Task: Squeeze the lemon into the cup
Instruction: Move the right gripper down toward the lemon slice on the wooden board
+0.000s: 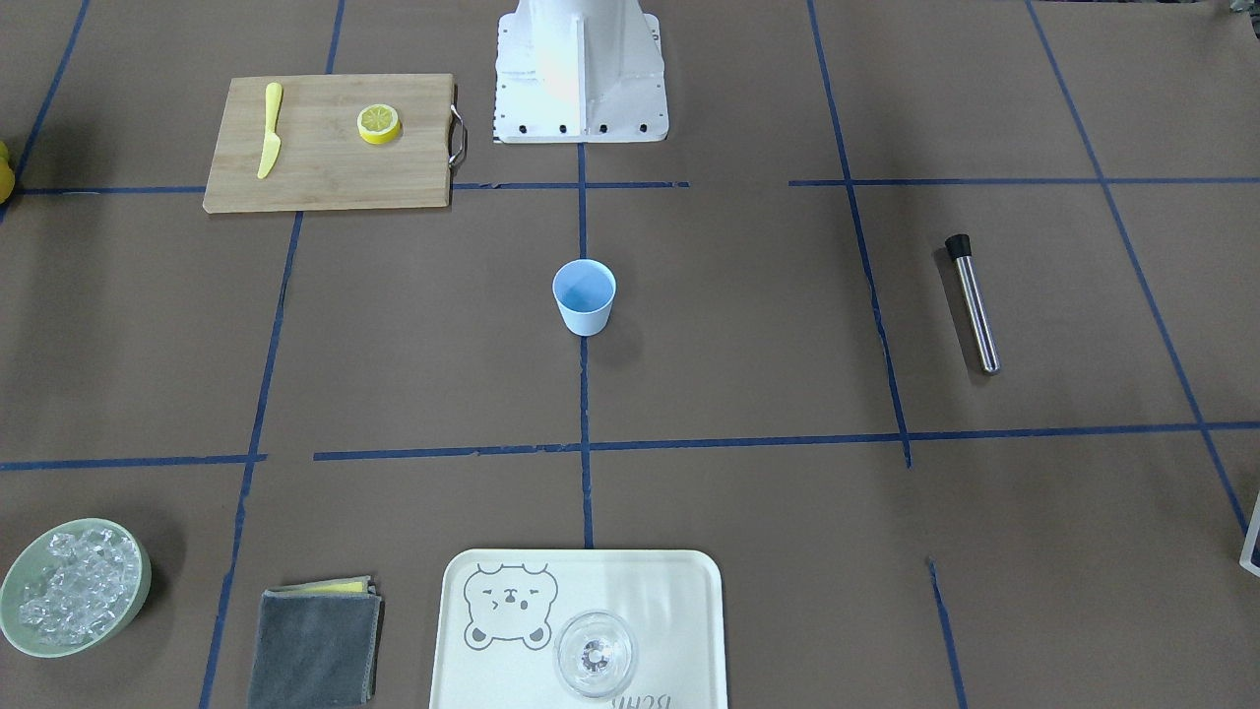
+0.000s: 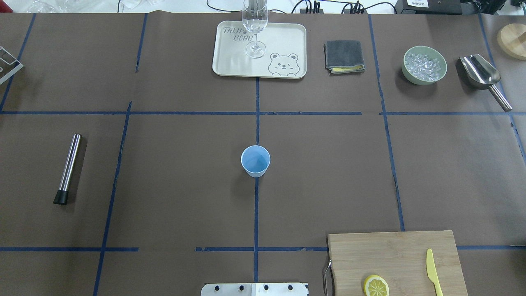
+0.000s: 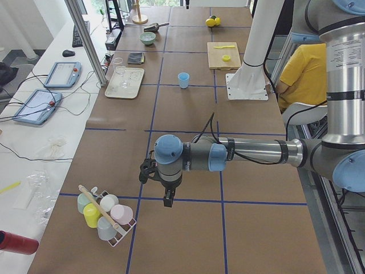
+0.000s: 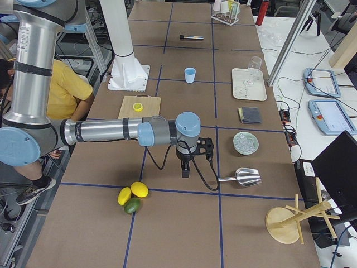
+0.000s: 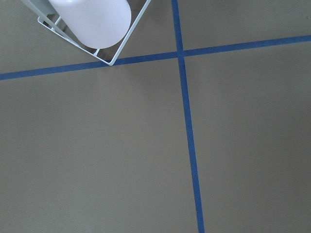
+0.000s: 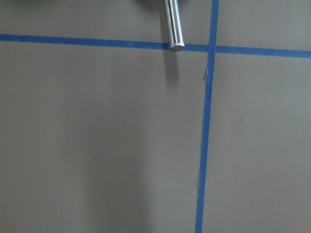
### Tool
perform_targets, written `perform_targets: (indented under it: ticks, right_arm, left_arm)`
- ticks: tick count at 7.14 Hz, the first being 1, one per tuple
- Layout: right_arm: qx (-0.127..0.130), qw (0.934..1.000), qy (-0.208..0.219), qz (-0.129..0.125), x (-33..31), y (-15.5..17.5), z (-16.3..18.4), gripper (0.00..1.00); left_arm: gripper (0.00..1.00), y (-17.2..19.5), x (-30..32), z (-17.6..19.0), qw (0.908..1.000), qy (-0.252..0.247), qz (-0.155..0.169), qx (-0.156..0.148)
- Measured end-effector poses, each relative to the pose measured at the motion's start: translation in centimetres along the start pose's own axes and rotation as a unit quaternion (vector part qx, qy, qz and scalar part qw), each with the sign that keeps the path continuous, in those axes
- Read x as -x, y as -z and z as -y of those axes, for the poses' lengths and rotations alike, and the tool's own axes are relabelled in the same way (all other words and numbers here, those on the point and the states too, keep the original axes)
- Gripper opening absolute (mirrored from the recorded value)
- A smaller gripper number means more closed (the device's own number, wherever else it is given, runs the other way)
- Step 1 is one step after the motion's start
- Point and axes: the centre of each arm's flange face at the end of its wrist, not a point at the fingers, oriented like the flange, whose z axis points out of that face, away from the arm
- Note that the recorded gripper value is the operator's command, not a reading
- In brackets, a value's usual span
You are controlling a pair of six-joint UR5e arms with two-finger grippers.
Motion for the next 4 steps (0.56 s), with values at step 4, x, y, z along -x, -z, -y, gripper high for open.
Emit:
perform_targets:
  ticks: [4]
  right_arm:
    - [0.002, 1.0000, -0.002, 0.001, -0.12, -0.12, -0.10, 1.00]
  left_arm:
    - [1.00, 0.72, -0.71, 0.23, 0.9999, -0.008, 0.002, -0.007]
